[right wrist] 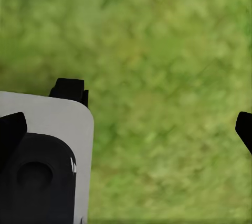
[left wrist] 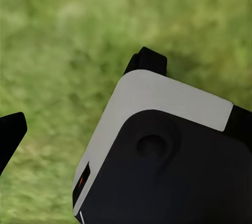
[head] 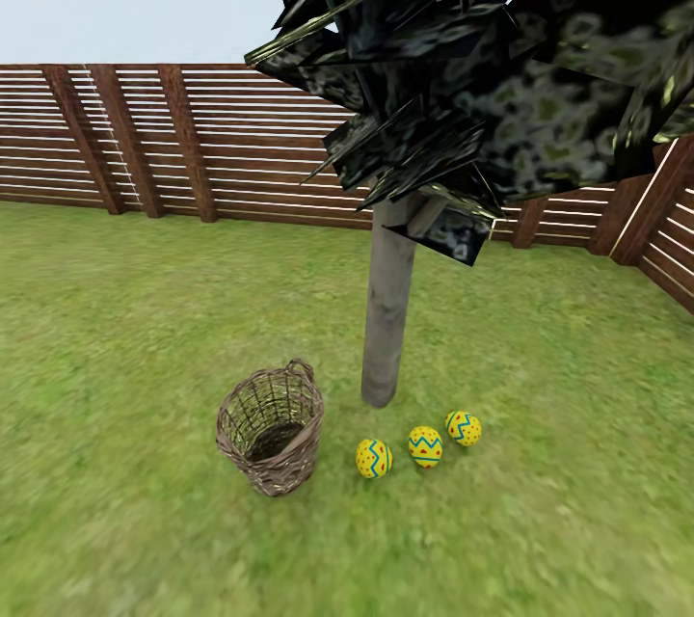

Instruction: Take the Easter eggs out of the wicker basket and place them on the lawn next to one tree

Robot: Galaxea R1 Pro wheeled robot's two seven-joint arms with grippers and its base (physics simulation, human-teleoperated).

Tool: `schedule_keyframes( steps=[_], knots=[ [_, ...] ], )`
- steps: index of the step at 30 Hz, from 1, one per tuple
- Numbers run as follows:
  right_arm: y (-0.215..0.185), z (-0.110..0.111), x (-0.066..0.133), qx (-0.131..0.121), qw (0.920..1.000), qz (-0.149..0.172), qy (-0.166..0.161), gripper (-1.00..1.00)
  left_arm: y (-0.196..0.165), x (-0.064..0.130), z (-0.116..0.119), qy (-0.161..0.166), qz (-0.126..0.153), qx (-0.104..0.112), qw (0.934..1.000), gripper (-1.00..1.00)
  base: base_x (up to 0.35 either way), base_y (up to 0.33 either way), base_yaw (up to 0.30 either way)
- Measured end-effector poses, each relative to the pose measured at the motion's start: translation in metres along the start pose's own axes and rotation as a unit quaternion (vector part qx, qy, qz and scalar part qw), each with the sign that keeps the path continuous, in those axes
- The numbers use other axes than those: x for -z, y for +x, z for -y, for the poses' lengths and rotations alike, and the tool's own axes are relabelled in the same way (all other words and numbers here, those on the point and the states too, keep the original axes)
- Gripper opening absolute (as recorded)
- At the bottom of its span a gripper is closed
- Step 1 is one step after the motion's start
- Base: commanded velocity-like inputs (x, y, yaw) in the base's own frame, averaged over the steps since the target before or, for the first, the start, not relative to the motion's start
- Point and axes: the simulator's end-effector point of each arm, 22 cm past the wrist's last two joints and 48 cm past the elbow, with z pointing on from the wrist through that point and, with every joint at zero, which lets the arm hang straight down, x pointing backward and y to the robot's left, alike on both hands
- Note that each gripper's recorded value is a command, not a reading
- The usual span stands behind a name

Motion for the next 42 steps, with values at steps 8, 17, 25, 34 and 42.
schedule_keyframes(
  steps=[8,17,25,34,42],
  knots=[
    [0.0,0.0,0.0,0.0,1.0,0.0,0.0,1.0,-0.0001,0.0,0.0001,0.0,0.0,0.0,1.0,1.0,0.0,0.0,0.0],
    [0.0,0.0,0.0,0.0,1.0,0.0,0.0,1.0,-0.0003,0.0,0.0002,0.0,0.0,0.0,1.0,1.0,0.0,0.0,0.0],
    [0.0,0.0,0.0,0.0,1.0,0.0,0.0,1.0,0.0002,0.0,0.0,0.0,0.0,0.0,1.0,1.0,0.0,0.0,0.0],
    [0.0,0.0,0.0,0.0,1.0,0.0,0.0,1.0,0.0002,0.0,0.0,0.0,0.0,0.0,1.0,1.0,0.0,0.0,0.0],
    [0.0,0.0,0.0,0.0,1.0,0.0,0.0,1.0,0.0001,0.0,0.0,0.0,0.0,0.0,1.0,1.0,0.0,0.0,0.0]
  ],
)
